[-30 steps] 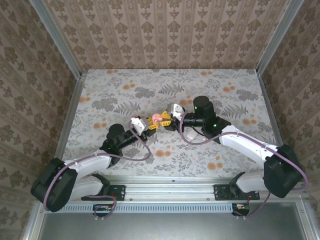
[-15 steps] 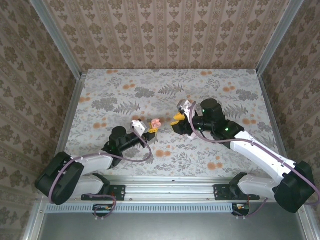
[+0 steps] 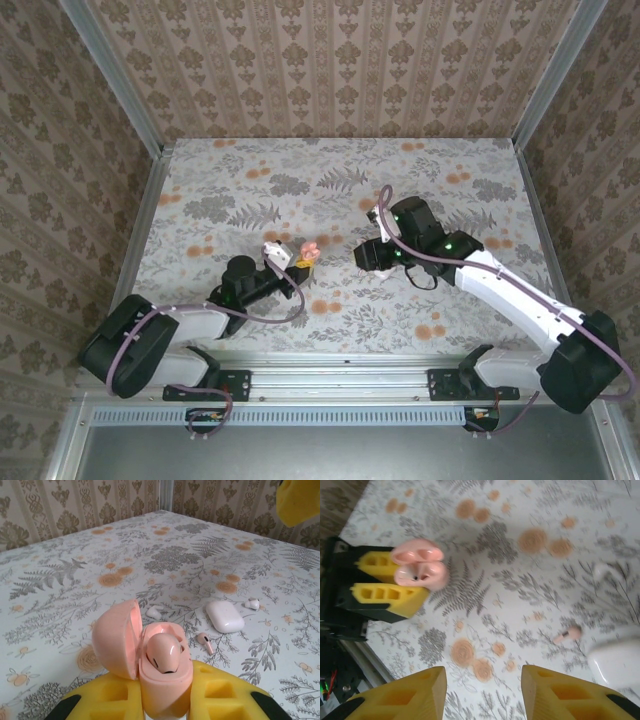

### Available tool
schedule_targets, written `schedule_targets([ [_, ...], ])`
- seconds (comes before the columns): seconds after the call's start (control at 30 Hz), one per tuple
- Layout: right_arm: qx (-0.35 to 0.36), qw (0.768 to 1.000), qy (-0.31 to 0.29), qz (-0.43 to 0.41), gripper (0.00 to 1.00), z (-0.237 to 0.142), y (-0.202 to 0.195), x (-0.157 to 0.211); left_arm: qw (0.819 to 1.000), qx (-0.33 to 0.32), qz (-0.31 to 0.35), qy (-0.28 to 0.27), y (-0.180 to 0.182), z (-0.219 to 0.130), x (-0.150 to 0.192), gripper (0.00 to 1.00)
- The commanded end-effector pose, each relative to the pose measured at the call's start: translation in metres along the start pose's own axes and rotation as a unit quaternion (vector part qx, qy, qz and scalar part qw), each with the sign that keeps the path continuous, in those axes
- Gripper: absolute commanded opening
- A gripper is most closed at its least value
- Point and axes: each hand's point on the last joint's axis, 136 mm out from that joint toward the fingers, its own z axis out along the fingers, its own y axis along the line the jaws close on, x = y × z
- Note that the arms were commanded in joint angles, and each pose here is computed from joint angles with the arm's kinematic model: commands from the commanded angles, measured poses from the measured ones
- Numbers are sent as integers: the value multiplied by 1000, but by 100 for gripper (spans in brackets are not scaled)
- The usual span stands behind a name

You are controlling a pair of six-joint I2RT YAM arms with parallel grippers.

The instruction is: Insert wireless bluetooth earbuds into charging case

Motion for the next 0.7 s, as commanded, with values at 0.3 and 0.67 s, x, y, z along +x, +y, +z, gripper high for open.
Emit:
schedule_targets([
  [0.3, 112, 978, 96, 145, 43, 10, -49, 13, 1000, -20, -10, -10, 6, -5, 1, 11],
  [0.67, 192, 945, 152, 216, 42, 38, -83, 21, 1000, 12, -11, -13, -4, -3, -2, 11],
])
